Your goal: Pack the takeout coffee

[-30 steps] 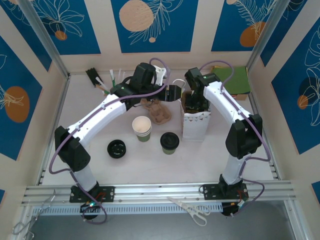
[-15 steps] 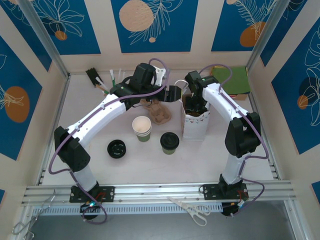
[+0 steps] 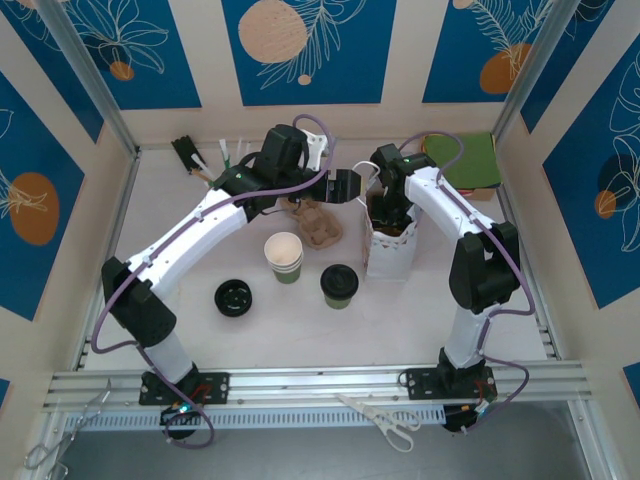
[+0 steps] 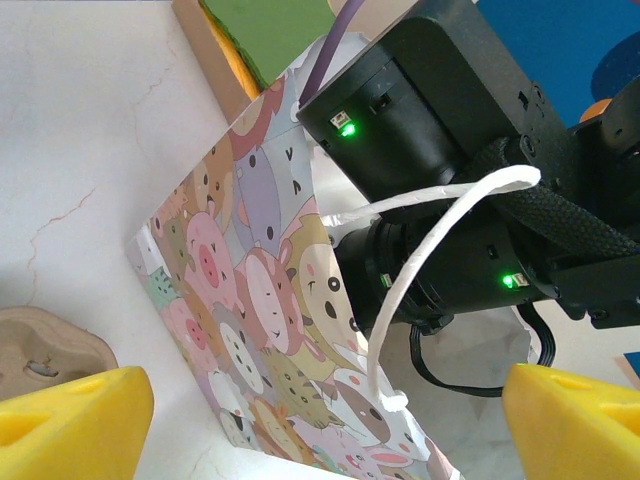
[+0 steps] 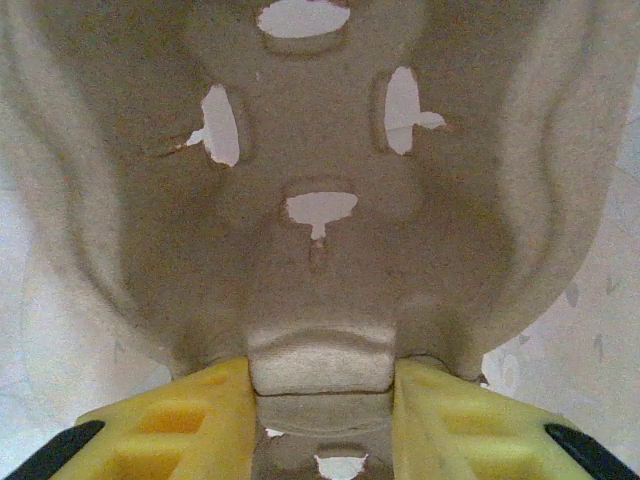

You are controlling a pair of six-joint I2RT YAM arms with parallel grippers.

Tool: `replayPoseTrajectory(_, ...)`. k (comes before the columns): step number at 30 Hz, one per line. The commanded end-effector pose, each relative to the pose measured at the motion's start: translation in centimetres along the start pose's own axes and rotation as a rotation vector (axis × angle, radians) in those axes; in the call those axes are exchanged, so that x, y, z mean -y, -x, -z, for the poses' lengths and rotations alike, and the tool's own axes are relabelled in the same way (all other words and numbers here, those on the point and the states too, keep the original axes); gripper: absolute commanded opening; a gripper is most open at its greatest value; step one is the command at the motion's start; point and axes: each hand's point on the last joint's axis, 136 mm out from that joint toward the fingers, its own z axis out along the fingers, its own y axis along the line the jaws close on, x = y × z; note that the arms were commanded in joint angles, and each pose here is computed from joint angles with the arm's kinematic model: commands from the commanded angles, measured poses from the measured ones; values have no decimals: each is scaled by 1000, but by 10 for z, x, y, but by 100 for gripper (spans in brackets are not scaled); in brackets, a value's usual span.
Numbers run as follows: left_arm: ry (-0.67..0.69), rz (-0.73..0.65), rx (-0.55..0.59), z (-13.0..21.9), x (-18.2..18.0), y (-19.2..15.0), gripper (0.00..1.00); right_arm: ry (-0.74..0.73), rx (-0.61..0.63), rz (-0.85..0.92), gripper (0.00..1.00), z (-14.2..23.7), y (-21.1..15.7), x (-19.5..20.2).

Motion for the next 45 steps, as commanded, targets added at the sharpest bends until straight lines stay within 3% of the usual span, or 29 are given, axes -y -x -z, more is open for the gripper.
replayPoseTrajectory(1, -26, -21, 31, 14, 15, 8, 90, 21, -31, 6, 36, 0, -5, -2)
replayPoseTrajectory(13, -62, -16, 27, 13, 21, 6, 89, 40, -3, 14, 36, 19, -2, -9)
replayPoseTrajectory(28, -116, -54, -9, -22, 32, 10, 61, 50, 79, 20, 36, 69, -3, -12)
replayPoseTrajectory(32, -124, -52, -6, -25, 33, 12, 40, 47, 112, 14, 36, 80, -6, -9)
replayPoseTrajectory(34, -117, -44, -2, -27, 32, 12, 36, 43, 124, 9, 36, 85, -8, -7)
replayPoseTrajectory(37, -97, -32, 5, -28, 28, 12, 23, 37, 140, -3, 36, 89, -10, -2)
replayPoseTrajectory(45, -89, -18, 8, -31, 27, 11, 19, 33, 185, -5, 36, 100, -18, 0)
